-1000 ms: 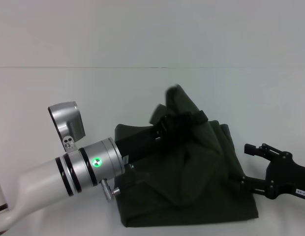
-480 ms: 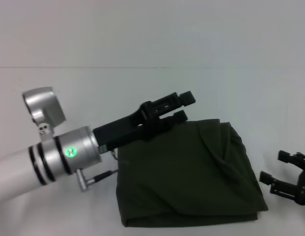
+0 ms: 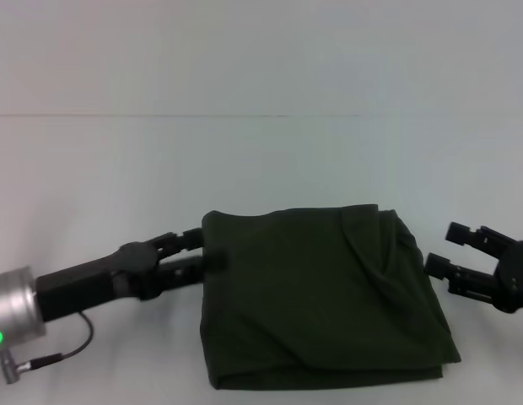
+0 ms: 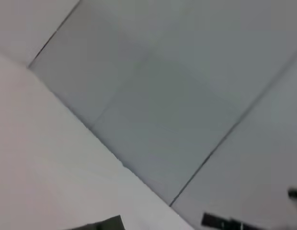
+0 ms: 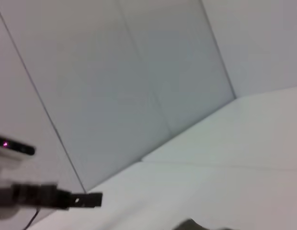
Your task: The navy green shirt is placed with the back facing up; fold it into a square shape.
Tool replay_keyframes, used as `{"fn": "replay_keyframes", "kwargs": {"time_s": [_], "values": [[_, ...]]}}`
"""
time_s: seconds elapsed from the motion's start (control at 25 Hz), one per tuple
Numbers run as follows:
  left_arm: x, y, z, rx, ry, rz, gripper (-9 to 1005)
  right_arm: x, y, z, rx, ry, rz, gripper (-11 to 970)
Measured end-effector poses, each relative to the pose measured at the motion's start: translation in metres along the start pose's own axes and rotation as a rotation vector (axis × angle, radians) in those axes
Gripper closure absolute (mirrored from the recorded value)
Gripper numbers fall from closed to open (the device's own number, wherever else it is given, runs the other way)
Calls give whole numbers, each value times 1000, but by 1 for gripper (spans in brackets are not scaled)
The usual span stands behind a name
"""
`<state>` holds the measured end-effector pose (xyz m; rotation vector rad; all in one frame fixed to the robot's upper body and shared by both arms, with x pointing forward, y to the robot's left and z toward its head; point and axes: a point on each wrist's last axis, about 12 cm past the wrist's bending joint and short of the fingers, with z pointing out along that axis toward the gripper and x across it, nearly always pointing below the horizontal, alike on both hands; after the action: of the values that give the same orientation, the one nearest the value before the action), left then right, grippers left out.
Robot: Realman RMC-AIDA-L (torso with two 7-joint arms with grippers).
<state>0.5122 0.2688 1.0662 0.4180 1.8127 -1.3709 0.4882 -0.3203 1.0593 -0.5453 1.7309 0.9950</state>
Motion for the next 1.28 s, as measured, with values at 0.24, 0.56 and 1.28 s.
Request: {"fn": "replay_keyframes", "kwargs": {"time_s": [0.24,0.56,1.28], "values": [[14,-6,-30,12,46,288,33,-37,-10,30,-42,90,63,45],[23,-11,-42,40,118,401,46,-119,-8,79,118,518,188,46],[30,-16,-45,74,146,470,47,-133,25,171,408,944,181,54]]}}
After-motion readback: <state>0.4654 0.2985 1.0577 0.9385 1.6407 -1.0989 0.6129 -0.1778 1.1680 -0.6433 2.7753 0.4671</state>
